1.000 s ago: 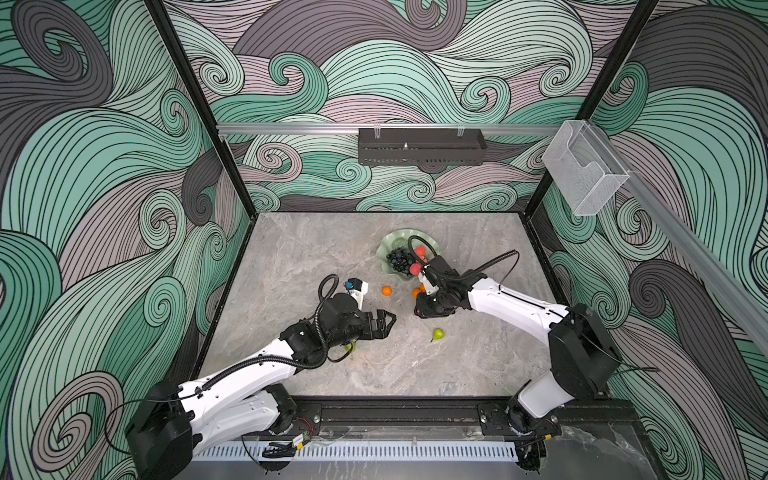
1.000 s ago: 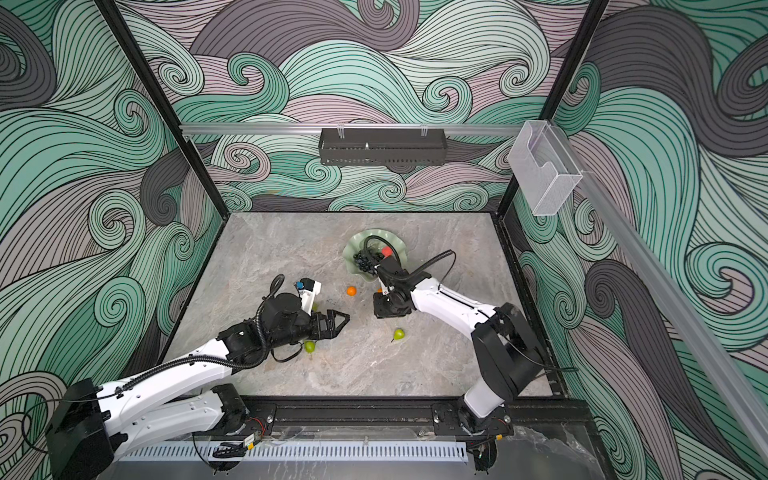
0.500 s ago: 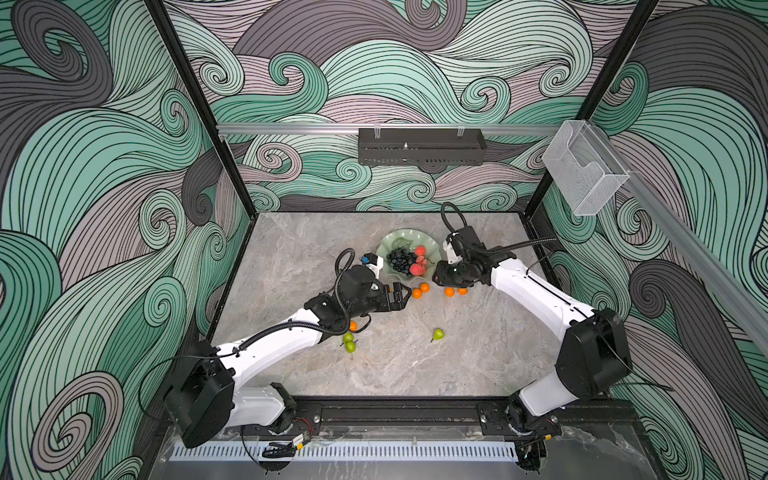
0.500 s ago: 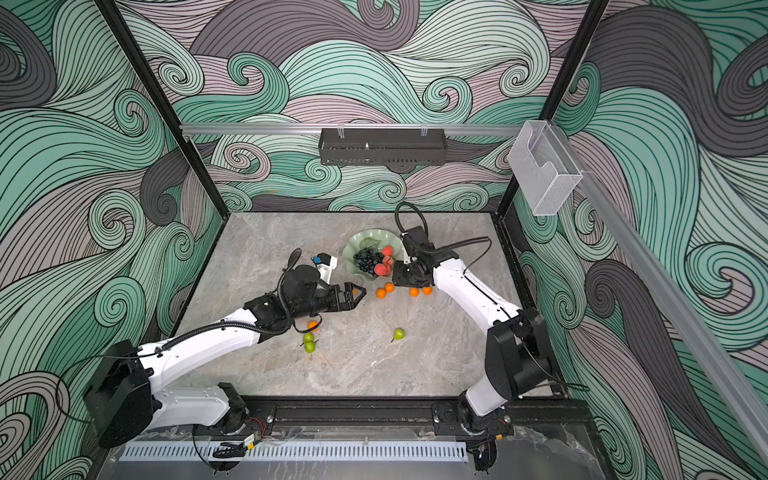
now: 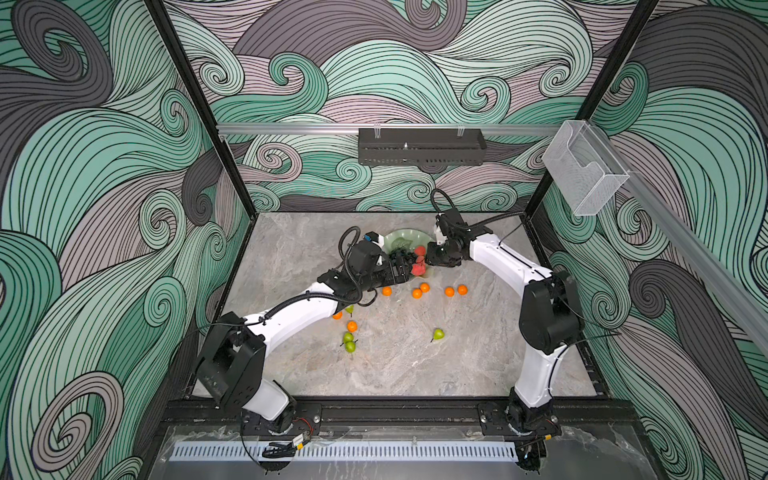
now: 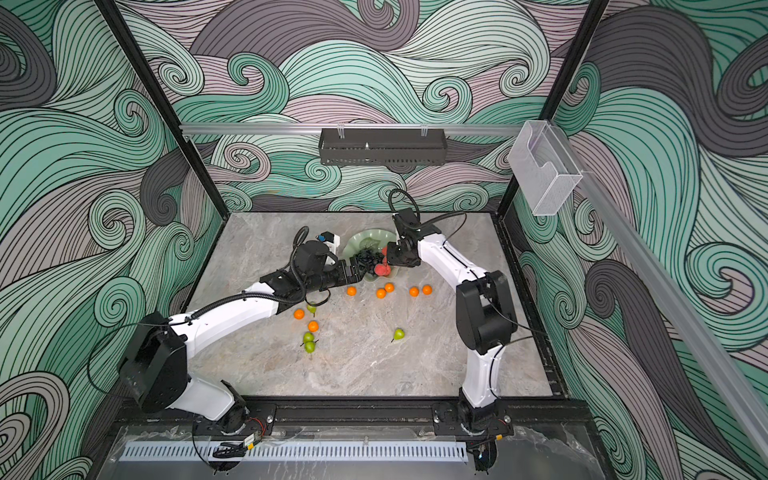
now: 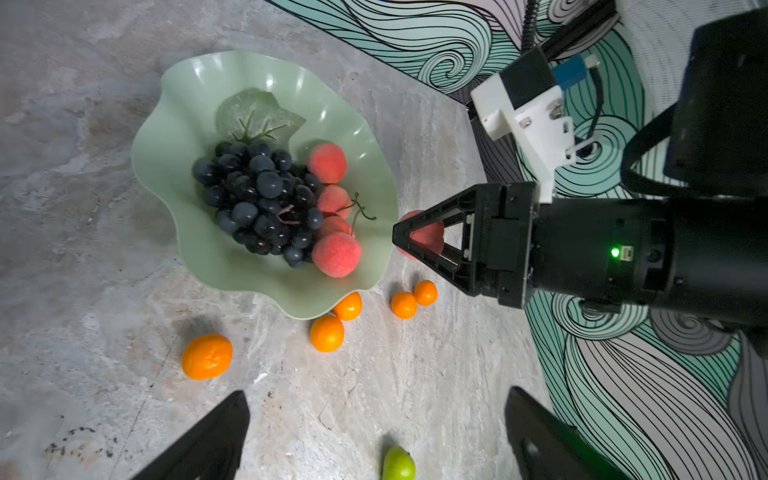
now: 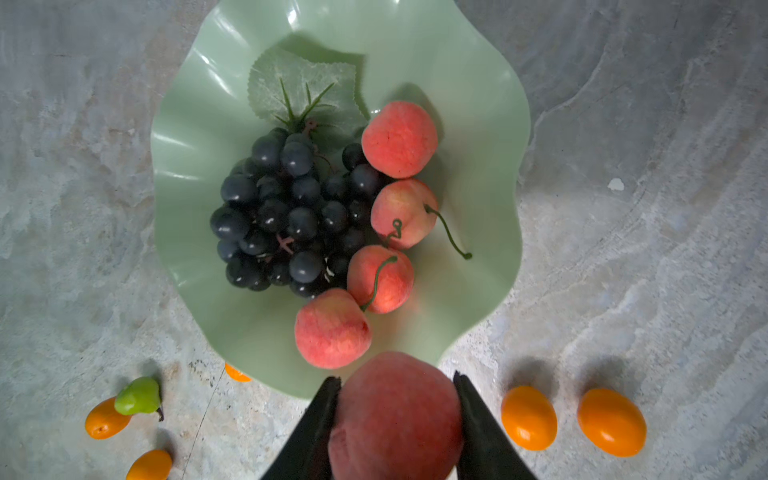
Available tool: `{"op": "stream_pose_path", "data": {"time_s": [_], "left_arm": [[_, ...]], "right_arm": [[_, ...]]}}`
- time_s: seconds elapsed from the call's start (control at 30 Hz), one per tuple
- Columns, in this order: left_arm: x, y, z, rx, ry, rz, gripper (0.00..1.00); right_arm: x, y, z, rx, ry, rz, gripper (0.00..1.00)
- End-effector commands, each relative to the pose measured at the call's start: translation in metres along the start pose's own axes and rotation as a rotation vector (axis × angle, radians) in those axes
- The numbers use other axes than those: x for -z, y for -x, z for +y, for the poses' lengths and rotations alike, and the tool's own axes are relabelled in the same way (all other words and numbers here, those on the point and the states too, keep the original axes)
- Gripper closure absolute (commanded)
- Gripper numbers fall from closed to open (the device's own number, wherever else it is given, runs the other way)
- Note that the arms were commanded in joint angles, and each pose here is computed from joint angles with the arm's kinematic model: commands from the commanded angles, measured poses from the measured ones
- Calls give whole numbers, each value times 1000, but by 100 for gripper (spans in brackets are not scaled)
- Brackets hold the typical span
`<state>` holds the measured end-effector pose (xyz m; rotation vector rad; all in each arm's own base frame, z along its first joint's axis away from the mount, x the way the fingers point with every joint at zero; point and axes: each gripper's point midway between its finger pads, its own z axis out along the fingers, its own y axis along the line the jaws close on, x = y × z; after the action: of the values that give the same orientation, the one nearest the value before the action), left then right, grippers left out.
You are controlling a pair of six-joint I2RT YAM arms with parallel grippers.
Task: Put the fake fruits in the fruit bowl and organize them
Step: 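Carry the peach to the green bowl and open the right gripper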
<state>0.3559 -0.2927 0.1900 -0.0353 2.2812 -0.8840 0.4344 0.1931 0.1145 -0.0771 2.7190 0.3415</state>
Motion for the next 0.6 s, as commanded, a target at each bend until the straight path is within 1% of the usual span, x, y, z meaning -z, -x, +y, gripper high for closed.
{"op": "stream_pose_path", "data": {"time_s": [0.0, 0.13, 0.3, 0.57], "left_arm": [[-5, 20, -2, -9, 1, -17, 1], [-14, 25, -3, -34, -6, 23, 1], [-21, 19, -9, -90, -36, 76, 1], [-25, 18, -11, -110, -50, 89, 1]], "right_arm": [[-10, 6, -8, 5, -19, 22, 60], [-24, 12, -13, 5, -49, 26, 60], [-38, 19, -16, -2, -68, 28, 60], [-42, 24, -26, -9, -124, 15, 58]]}}
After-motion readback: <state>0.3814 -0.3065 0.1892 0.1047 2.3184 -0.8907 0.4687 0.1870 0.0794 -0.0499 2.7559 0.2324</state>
